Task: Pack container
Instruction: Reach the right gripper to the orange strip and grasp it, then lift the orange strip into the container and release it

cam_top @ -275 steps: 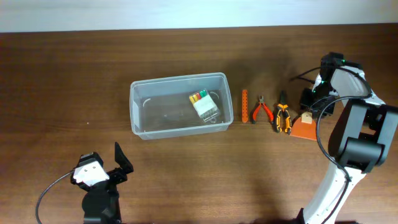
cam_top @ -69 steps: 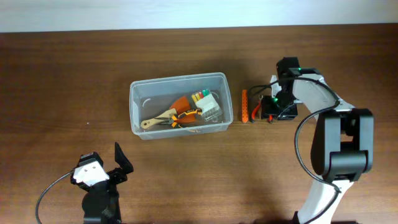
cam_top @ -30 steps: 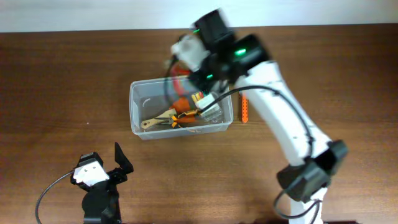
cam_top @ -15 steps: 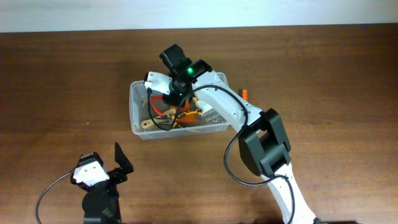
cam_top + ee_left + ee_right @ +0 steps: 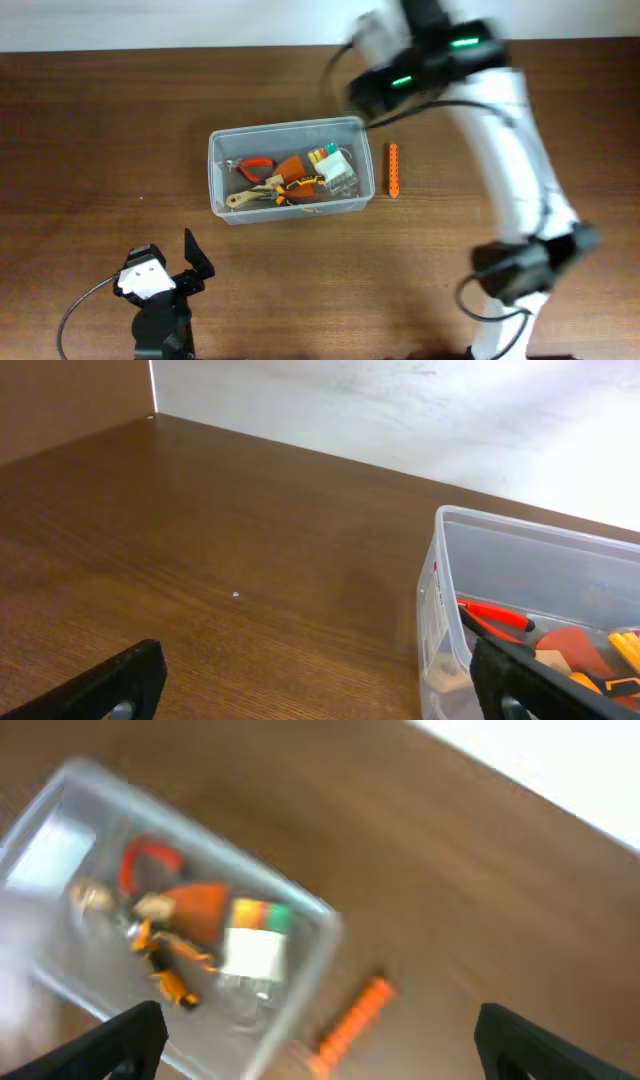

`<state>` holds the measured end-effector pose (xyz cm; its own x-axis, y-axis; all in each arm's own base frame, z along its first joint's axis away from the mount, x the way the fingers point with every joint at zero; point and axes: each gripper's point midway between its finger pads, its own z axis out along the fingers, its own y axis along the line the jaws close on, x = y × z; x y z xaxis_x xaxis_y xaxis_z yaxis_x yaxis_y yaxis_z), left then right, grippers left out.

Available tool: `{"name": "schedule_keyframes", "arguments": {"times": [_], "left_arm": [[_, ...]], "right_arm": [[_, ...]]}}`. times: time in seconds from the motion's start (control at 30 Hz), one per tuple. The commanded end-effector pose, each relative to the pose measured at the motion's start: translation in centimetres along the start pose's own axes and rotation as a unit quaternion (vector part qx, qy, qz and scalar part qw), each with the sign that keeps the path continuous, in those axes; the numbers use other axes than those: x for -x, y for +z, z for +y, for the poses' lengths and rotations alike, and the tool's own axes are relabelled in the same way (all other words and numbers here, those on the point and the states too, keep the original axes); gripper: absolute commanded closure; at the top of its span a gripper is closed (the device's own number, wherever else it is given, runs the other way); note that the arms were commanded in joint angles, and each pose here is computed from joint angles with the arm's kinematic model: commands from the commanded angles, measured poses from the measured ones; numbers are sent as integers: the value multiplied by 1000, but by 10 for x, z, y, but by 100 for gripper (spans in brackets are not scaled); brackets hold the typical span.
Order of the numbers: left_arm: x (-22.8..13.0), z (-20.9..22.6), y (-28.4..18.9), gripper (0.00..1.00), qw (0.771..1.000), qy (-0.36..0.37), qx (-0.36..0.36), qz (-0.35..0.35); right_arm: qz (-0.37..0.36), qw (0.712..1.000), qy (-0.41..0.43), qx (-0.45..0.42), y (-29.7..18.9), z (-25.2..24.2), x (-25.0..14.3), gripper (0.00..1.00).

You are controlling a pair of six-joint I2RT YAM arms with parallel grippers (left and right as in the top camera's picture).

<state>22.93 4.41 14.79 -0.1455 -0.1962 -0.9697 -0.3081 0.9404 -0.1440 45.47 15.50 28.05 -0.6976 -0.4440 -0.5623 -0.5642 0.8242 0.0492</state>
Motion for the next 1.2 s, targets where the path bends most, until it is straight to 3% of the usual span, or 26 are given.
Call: {"name": "schedule_keyframes", "arguments": {"times": [0.0,0.03,0.17,0.3,0.83,0.93,1.07,1.1,1.17], "left_arm": [[-1,0,0,1,1000,5,0,0],[-1,0,0,1,1000,5,0,0],[-1,0,0,1,1000,5,0,0],[-1,0,0,1,1000,5,0,0],[-1,0,0,1,1000,5,0,0],[-1,0,0,1,1000,5,0,0],[-1,0,0,1,1000,5,0,0],[-1,0,0,1,1000,5,0,0],[-1,0,0,1,1000,5,0,0]], "right_arm": [[13,981,191,30,-11,-61,-34,10],[32,976,212,38,-4,-69,-47,16],[109,956,269,49,39,-74,-90,18],[181,929,322,-22,102,-83,-141,22],[233,926,296,-4,188,-17,-206,38],[247,917,311,-39,191,-23,-223,53],[249,913,317,-62,194,-30,-234,59],[249,913,318,-62,194,-30,-235,69],[248,913,319,-63,194,-32,-235,76]]}}
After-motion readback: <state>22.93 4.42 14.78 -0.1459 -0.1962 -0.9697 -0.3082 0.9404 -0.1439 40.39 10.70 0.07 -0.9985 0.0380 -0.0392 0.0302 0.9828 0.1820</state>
